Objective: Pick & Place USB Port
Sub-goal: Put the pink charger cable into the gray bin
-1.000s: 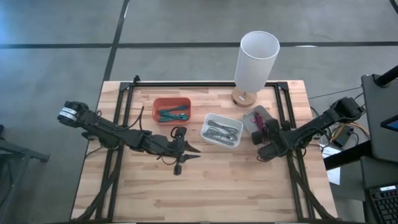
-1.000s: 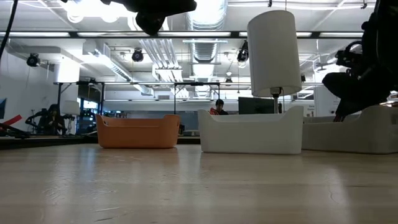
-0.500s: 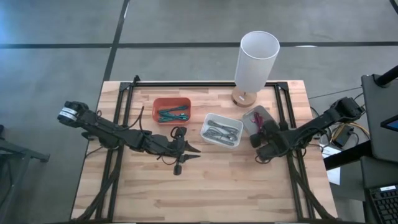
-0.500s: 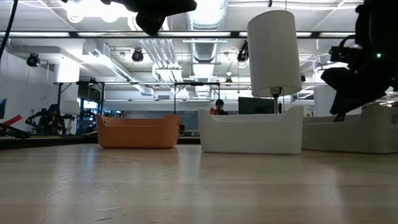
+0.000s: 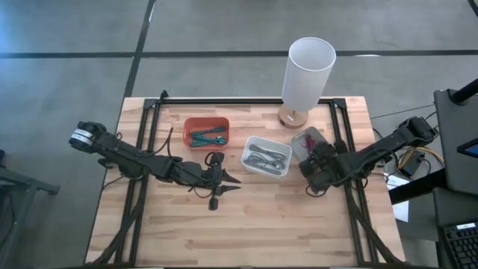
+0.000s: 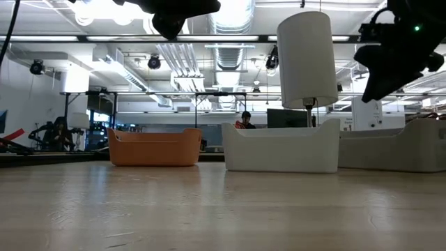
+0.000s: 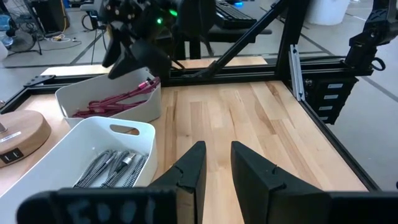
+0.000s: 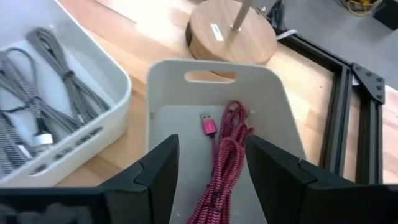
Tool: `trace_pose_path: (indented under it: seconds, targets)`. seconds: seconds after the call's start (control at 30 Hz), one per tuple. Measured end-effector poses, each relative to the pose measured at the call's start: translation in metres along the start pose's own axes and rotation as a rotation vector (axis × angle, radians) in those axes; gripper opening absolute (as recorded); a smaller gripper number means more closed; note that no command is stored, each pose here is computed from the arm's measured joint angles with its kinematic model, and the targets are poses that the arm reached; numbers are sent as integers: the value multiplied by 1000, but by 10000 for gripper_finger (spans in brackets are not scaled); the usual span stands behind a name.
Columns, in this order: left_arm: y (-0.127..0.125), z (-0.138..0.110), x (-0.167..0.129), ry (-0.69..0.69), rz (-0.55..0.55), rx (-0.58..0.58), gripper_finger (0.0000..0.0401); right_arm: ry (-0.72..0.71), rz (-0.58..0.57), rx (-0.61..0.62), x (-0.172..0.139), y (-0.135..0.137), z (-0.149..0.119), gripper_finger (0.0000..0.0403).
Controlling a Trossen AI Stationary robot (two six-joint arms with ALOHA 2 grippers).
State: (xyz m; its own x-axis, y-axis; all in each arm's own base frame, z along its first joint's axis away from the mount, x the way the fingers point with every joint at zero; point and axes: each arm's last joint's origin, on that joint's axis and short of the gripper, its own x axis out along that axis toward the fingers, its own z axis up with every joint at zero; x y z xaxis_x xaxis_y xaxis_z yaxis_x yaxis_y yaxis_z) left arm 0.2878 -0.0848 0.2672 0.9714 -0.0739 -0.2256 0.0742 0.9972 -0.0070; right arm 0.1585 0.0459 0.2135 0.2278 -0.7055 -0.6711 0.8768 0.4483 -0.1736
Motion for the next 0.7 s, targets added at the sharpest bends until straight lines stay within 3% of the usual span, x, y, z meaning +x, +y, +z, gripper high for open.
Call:
trace_pose_path:
  seconds: [0.13, 0.37, 0.7]
  targets:
    - [0, 0, 0, 0, 0, 0, 76, 14, 27, -2, -7, 3, 7, 175]
    - [0, 0, 0, 1, -1, -6, 76, 196, 67, 39, -11, 6, 6, 152]
    - [0, 0, 0, 2, 0, -7, 76, 265, 52, 42, 0, 4, -9, 51]
